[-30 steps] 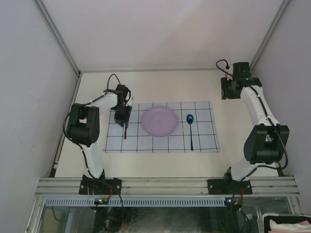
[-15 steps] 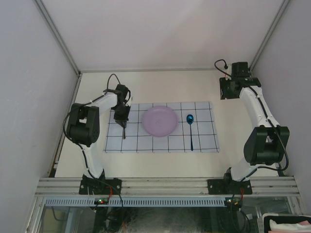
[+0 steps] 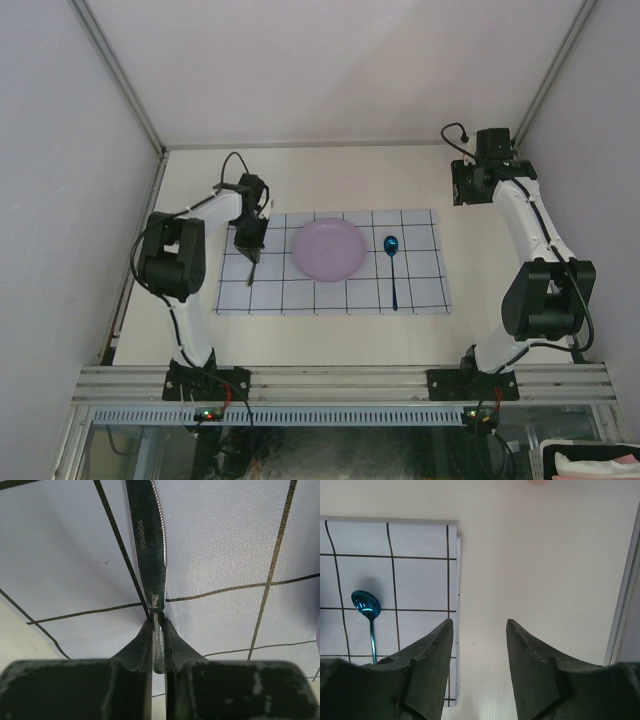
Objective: Set the dinner table for one person
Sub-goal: Adjust the knife on the napkin.
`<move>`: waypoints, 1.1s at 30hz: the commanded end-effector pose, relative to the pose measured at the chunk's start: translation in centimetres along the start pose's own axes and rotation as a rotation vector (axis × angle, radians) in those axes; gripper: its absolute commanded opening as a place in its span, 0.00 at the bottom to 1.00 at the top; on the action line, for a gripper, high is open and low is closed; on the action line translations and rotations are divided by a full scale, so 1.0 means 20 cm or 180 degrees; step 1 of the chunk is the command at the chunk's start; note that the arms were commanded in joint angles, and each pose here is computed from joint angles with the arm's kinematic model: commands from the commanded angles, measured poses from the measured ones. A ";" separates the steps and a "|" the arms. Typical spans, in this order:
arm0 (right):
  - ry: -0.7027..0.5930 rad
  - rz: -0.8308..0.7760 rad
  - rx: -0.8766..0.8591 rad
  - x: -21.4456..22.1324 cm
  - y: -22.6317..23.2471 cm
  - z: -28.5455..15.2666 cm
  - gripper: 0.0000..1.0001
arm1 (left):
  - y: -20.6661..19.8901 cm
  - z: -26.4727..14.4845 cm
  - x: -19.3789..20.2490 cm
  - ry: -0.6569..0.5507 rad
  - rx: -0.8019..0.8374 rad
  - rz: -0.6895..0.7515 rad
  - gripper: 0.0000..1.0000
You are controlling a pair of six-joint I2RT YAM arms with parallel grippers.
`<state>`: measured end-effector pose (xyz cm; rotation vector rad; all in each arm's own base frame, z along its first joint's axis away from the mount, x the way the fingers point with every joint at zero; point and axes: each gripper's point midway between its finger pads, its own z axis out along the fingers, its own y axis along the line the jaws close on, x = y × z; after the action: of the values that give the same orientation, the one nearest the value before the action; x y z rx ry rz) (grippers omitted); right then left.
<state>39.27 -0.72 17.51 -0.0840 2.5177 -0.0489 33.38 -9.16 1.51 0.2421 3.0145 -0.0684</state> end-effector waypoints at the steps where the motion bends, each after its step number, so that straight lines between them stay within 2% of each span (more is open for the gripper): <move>1: -0.0189 -0.0005 -0.0017 -0.05 0.00 -0.08 0.47 | -0.03 0.08 0.01 0.0126 0.0067 0.0075 0.08; 6: -0.0182 -0.0004 -0.0018 -0.04 0.00 -0.07 0.47 | -0.03 0.09 0.01 0.0140 0.0073 0.0084 0.00; 14: -0.0190 -0.0017 -0.0043 -0.06 0.02 -0.06 0.47 | -0.04 0.03 -0.01 0.0069 0.0084 0.0074 0.00; 19: -0.0179 -0.0027 -0.0073 -0.05 0.04 -0.05 0.47 | -0.08 -0.08 -0.06 -0.0107 0.0193 0.0007 0.00; 24: -0.0179 -0.0037 -0.0101 -0.06 0.06 -0.04 0.46 | -0.13 -0.11 -0.04 -0.0120 0.0364 -0.0097 0.00; 33: -0.0176 -0.0078 -0.0149 -0.06 0.08 -0.04 0.45 | -0.11 -0.20 -0.03 -0.0263 0.0278 -0.0245 0.00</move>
<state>39.10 0.44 17.62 -0.1138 2.5125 -0.0114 33.20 -10.74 2.84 0.1764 3.0121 -0.1752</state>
